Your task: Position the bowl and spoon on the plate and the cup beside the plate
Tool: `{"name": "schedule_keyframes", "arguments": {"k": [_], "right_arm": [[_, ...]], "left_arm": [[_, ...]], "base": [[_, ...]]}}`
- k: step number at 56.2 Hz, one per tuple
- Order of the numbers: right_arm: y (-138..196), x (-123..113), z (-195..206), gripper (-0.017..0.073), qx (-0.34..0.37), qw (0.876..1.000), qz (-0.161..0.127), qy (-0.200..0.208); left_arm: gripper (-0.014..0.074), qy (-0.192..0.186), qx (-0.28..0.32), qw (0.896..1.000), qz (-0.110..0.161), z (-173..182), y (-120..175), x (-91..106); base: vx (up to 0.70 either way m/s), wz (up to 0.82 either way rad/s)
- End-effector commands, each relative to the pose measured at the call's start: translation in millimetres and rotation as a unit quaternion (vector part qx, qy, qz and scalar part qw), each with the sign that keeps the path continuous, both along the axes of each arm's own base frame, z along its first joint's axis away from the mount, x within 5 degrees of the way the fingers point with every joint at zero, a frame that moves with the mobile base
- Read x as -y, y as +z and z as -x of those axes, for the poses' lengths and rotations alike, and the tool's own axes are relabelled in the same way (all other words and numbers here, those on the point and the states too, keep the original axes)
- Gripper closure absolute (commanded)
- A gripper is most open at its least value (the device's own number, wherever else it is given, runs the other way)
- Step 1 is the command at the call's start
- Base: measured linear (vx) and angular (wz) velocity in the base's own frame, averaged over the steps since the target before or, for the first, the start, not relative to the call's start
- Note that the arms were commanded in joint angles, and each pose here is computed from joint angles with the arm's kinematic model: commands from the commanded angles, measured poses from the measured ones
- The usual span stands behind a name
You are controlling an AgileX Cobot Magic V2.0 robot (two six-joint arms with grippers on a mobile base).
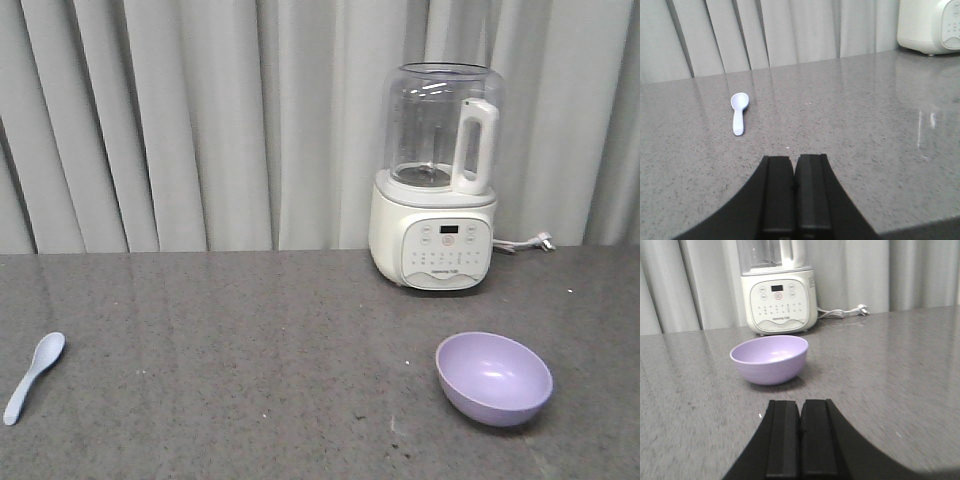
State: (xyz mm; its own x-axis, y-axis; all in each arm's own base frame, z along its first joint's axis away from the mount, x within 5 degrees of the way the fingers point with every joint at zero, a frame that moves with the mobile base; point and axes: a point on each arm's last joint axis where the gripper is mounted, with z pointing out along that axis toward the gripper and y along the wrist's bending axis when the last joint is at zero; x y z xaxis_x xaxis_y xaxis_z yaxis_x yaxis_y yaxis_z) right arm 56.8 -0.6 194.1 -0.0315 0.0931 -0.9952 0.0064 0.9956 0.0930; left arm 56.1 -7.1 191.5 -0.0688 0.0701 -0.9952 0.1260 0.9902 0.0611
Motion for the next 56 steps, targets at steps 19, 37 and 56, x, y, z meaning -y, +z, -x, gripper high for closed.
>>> {"name": "schedule_keyframes", "arguments": {"k": [19,37,56], "right_arm": [[6.8,-0.6,0.3,0.0568,0.042,0.999,0.006,0.002],[6.8,-0.6,0.3,0.0568,0.042,0.999,0.006,0.002],[6.8,-0.6,0.3,0.0568,0.042,0.999,0.006,0.002]], "left_arm": [[0.0599,0.001,0.059,0.998,0.013,2.2,16.5,-0.5],[0.0599,0.001,0.059,0.998,0.013,2.2,16.5,-0.5],[0.0599,0.001,0.060,0.998,0.013,2.2,16.6,-0.5]], "base": [[0.28,0.15],[0.10,0.05],[0.00,0.00]]}}
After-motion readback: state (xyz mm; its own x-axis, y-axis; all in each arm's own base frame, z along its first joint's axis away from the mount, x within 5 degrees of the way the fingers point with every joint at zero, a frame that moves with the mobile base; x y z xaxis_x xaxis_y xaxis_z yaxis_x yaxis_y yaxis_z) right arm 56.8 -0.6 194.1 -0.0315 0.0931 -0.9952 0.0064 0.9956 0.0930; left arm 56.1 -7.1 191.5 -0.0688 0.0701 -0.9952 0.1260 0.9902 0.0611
